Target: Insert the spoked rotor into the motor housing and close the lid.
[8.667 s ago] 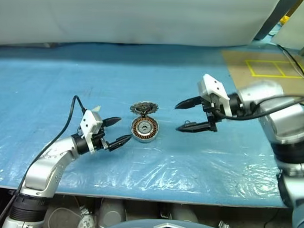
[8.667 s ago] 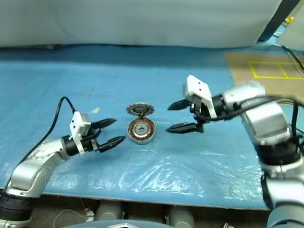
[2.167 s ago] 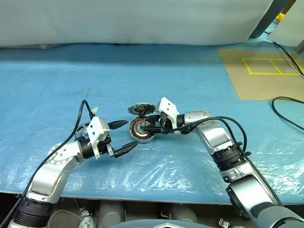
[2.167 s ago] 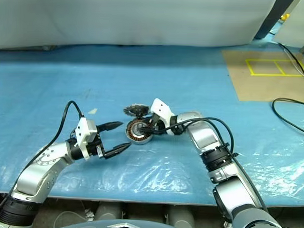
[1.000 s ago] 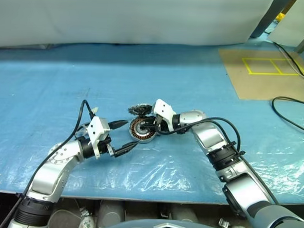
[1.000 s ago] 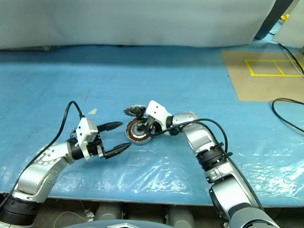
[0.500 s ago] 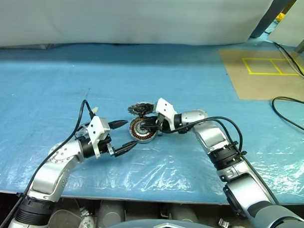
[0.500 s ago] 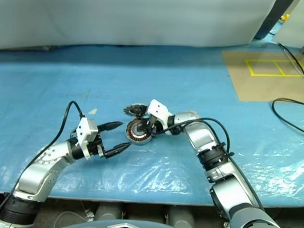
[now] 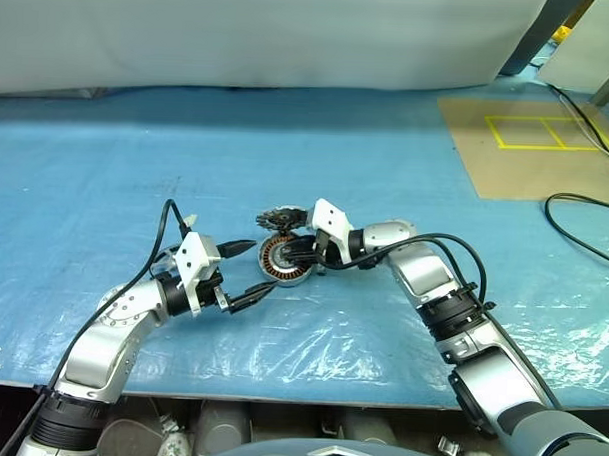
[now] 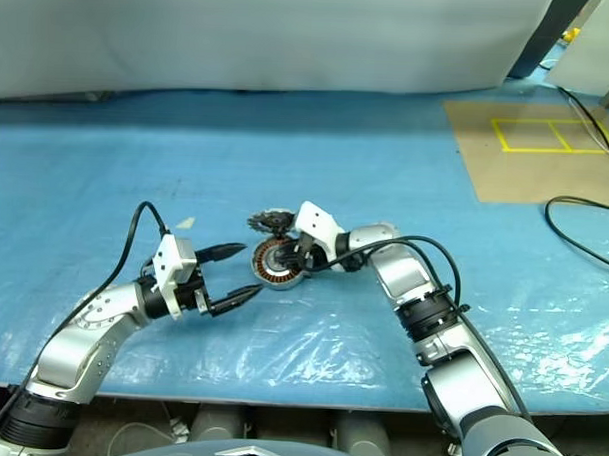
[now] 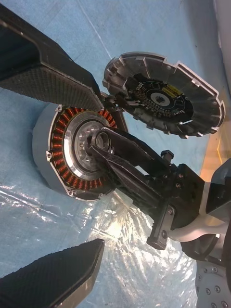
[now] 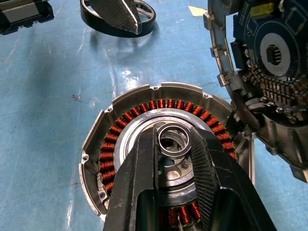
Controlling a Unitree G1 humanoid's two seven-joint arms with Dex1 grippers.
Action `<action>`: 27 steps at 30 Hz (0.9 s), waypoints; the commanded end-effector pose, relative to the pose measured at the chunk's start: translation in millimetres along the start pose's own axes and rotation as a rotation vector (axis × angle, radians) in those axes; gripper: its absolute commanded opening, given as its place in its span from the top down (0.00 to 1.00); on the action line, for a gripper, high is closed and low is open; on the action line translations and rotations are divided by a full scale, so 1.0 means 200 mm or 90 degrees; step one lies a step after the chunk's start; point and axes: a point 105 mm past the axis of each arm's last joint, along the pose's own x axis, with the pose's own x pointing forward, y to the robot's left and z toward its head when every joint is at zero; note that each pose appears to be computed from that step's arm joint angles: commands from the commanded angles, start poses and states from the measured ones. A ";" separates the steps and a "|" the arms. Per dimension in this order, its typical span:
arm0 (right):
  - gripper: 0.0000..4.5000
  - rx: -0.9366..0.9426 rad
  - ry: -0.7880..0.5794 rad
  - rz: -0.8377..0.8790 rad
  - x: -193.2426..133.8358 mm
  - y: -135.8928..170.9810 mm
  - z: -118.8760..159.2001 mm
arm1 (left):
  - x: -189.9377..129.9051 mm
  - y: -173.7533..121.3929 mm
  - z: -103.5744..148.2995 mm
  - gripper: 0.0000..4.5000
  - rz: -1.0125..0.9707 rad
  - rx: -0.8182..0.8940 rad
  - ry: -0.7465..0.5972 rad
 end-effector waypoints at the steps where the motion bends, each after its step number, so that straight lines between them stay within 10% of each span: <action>1: 0.87 -0.011 0.000 0.023 0.00 0.03 0.02 | 0.00 -0.01 0.04 0.00 0.001 0.017 -0.018; 27: 0.87 -0.032 0.003 0.008 0.00 0.01 0.02 | 0.01 -0.01 0.04 0.00 -0.002 0.020 -0.018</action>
